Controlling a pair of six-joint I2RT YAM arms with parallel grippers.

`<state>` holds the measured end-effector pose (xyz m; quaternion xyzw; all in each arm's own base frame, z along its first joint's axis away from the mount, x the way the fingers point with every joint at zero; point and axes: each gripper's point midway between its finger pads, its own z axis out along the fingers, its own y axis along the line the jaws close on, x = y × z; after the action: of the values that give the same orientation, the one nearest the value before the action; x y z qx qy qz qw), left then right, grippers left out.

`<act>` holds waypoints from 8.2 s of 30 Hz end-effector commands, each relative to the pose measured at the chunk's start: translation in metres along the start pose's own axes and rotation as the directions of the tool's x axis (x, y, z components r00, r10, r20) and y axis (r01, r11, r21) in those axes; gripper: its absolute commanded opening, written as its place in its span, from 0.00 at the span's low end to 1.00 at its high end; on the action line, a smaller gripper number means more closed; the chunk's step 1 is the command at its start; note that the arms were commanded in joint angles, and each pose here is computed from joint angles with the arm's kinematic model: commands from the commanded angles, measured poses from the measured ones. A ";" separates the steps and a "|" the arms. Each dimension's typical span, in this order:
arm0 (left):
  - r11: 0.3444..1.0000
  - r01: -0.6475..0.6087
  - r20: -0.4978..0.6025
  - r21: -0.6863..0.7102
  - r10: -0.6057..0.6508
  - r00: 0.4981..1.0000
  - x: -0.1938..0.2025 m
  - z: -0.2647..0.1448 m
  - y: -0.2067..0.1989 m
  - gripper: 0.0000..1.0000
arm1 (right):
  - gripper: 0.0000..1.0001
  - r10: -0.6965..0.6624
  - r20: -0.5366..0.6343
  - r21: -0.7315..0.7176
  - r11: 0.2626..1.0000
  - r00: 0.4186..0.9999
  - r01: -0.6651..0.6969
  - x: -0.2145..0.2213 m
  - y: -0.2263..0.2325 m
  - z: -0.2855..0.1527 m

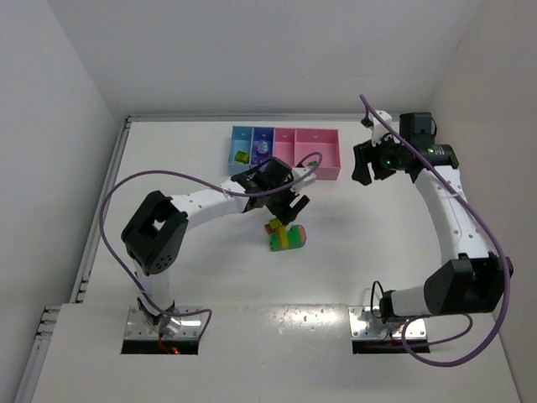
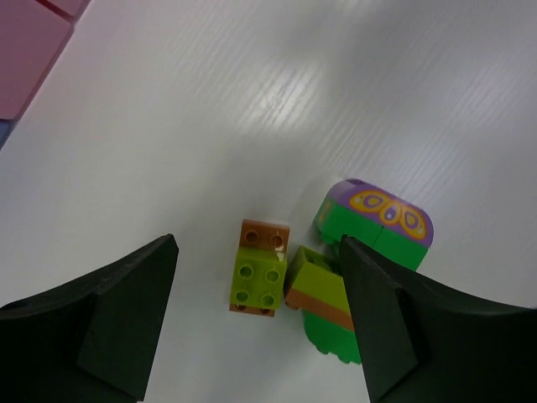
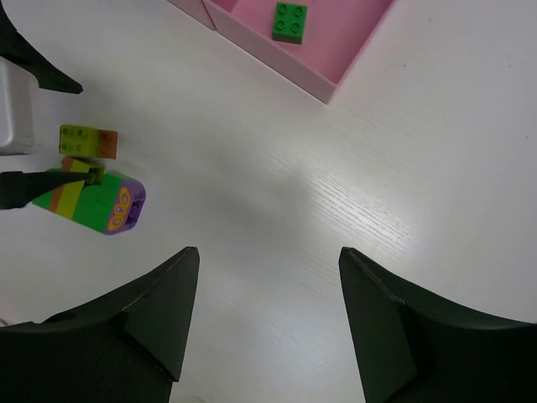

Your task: Sort the legos into containers by color

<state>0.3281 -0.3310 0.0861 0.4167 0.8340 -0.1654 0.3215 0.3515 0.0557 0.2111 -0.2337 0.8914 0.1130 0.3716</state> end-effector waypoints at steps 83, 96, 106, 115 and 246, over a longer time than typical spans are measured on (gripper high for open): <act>0.973 -0.122 -0.196 0.196 0.160 0.967 0.058 0.021 0.015 0.57 | 0.70 -0.005 0.047 -0.111 0.994 0.999 0.010 -0.012 -0.004 0.023; 0.958 -0.040 -0.083 0.284 0.067 0.994 0.027 0.006 0.012 0.30 | 0.70 -0.004 0.039 -0.143 0.990 0.999 0.010 -0.009 0.003 0.028; 0.775 0.323 0.128 0.544 -0.457 0.880 -0.041 -0.071 0.055 0.18 | 0.73 0.216 0.096 -0.534 0.835 0.972 -0.133 -0.030 0.066 0.026; 0.557 0.289 0.100 0.779 -0.564 0.820 -0.066 -0.117 0.039 0.18 | 0.73 0.459 0.016 -0.818 0.517 0.888 -0.252 -0.069 0.112 0.024; 0.999 -0.029 0.109 0.036 0.025 0.994 -0.005 -0.086 -0.035 0.99 | 0.78 -0.067 0.072 -0.034 0.997 0.995 0.070 -0.016 0.025 0.051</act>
<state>0.2591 -0.3037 0.1505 0.4250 0.8100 -0.2347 0.3289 0.4105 0.1239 0.2173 -0.2497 0.8443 0.1739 0.4412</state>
